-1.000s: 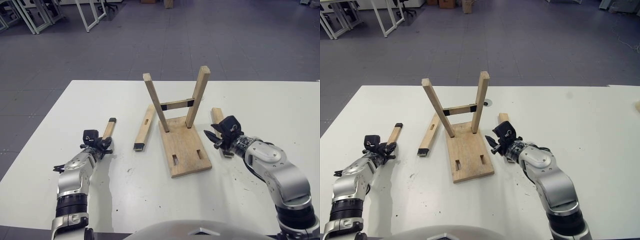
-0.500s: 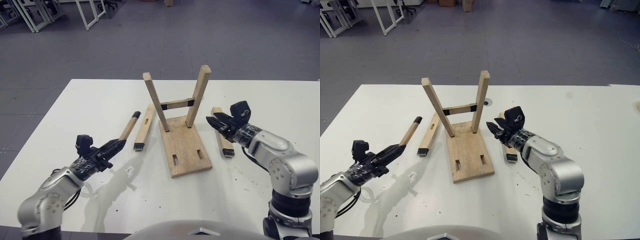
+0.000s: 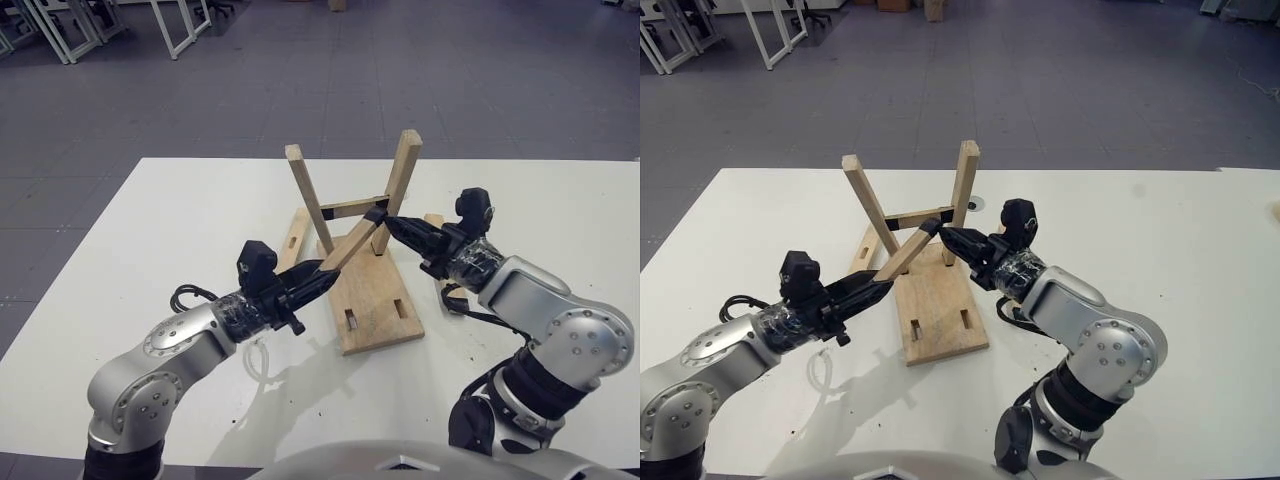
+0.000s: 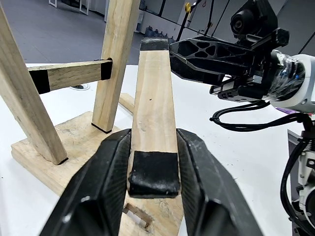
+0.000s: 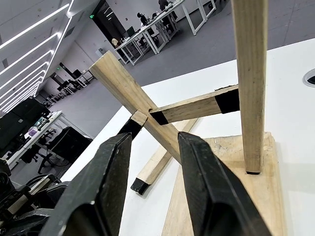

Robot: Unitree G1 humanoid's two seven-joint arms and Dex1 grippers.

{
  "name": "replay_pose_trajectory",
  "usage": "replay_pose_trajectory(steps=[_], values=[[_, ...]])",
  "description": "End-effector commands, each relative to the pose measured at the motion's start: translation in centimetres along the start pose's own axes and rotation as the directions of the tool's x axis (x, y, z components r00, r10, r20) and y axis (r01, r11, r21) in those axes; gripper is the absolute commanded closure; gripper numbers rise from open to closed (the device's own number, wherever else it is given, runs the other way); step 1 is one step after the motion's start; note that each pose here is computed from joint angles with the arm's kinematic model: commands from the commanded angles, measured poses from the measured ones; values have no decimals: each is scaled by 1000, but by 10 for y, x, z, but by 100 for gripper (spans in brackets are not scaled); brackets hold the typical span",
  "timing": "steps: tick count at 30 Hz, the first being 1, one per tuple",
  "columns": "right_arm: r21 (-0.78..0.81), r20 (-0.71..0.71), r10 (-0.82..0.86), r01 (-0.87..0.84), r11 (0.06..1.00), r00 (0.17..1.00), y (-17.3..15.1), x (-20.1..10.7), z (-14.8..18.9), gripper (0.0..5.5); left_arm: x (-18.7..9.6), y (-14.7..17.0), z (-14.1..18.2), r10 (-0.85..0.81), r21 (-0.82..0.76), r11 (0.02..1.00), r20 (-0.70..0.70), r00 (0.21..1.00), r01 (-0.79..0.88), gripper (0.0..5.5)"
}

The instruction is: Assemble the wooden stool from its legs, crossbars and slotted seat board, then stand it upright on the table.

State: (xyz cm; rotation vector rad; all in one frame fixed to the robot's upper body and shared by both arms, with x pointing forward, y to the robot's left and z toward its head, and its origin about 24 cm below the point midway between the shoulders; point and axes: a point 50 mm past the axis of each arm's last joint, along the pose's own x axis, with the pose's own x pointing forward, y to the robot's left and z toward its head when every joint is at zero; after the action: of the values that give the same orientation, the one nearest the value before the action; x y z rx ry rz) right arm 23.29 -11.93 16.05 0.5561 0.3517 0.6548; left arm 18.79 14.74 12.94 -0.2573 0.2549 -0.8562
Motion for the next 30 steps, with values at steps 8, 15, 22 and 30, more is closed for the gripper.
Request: replay_pose_trajectory(steps=[8, 15, 22, 30], values=[[419, 161, 138, -194, 887, 977, 18, 13, 3, 379, 8, -1, 2, 8, 29, 1000, 37, 999, -9, 419], [534, -9, 54, -40, 845, 999, 13, 7, -8, 379, 14, -7, 9, -15, 49, 999, 56, 998, 12, 419], [507, -9, 11, -5, 862, 1000, 5, 2, 3, 379, 6, 3, 7, 39, 62, 997, 37, 999, -42, 419], [490, -19, 9, 1, 872, 1000, 4, 3, 2, 379, 13, -3, 10, -1, 74, 997, 49, 999, -3, 419]])
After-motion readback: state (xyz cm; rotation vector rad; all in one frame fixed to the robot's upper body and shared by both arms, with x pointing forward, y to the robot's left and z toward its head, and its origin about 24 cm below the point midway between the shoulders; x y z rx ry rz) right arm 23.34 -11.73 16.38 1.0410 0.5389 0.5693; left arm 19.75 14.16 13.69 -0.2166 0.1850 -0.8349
